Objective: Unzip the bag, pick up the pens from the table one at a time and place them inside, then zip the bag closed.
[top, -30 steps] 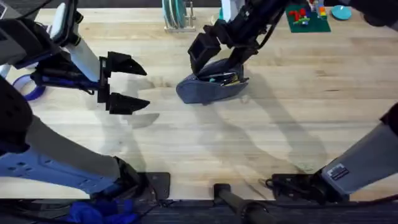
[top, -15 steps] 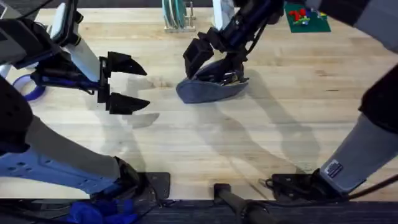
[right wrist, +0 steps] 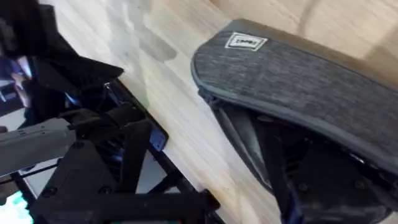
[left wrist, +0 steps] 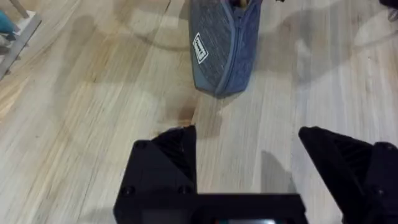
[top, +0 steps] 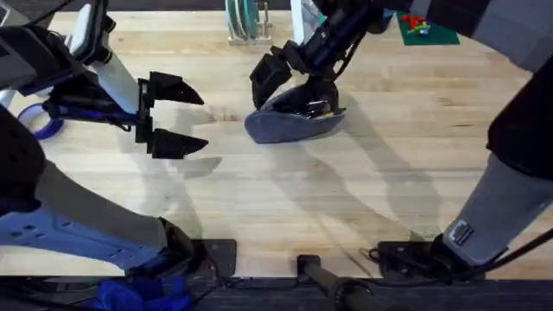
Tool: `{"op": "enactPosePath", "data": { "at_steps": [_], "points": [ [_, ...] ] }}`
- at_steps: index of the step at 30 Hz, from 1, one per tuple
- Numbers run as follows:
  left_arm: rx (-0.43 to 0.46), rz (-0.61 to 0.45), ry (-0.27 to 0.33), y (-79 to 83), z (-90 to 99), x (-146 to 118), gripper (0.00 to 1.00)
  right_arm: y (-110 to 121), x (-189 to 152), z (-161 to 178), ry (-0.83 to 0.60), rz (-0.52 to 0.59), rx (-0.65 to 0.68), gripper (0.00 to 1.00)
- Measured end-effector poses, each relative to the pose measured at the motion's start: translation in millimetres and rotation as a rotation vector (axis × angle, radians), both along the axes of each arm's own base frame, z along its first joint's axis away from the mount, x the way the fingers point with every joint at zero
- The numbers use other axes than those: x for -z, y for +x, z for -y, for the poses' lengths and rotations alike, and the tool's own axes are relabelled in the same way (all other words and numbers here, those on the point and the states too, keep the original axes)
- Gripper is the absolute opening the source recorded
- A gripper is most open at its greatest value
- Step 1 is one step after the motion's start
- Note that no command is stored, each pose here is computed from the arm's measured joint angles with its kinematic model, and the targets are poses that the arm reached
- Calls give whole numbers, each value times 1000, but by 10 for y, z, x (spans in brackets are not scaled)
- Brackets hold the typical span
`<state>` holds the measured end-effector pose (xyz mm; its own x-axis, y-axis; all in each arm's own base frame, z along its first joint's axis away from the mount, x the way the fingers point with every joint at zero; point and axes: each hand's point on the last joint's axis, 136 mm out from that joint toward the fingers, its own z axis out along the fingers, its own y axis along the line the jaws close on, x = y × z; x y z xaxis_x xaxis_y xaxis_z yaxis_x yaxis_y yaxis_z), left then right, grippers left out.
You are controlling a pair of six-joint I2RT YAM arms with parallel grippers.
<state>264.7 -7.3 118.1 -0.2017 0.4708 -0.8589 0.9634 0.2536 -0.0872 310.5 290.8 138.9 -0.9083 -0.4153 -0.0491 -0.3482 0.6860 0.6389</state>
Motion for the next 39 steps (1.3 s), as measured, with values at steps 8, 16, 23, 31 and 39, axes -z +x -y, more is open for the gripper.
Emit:
{"op": "enactPosePath", "data": {
  "at_steps": [8, 16, 23, 31, 39],
  "points": [
    [0, 0, 0, 0, 0, 0, 993, 7, -10, -124, 35, -10, 10, 995],
    [0, 0, 0, 0, 0, 0, 993, -58, 168, -237, 27, -74, 4, 995],
    [0, 0, 0, 0, 0, 0, 993, -83, 117, -292, 64, -91, 0, 995],
    [0, 0, 0, 0, 0, 0, 993, -53, 93, -266, 81, -103, 13, 995],
    [0, 0, 0, 0, 0, 0, 993, 21, -2, -213, 147, -138, 43, 995]
  ]
}}
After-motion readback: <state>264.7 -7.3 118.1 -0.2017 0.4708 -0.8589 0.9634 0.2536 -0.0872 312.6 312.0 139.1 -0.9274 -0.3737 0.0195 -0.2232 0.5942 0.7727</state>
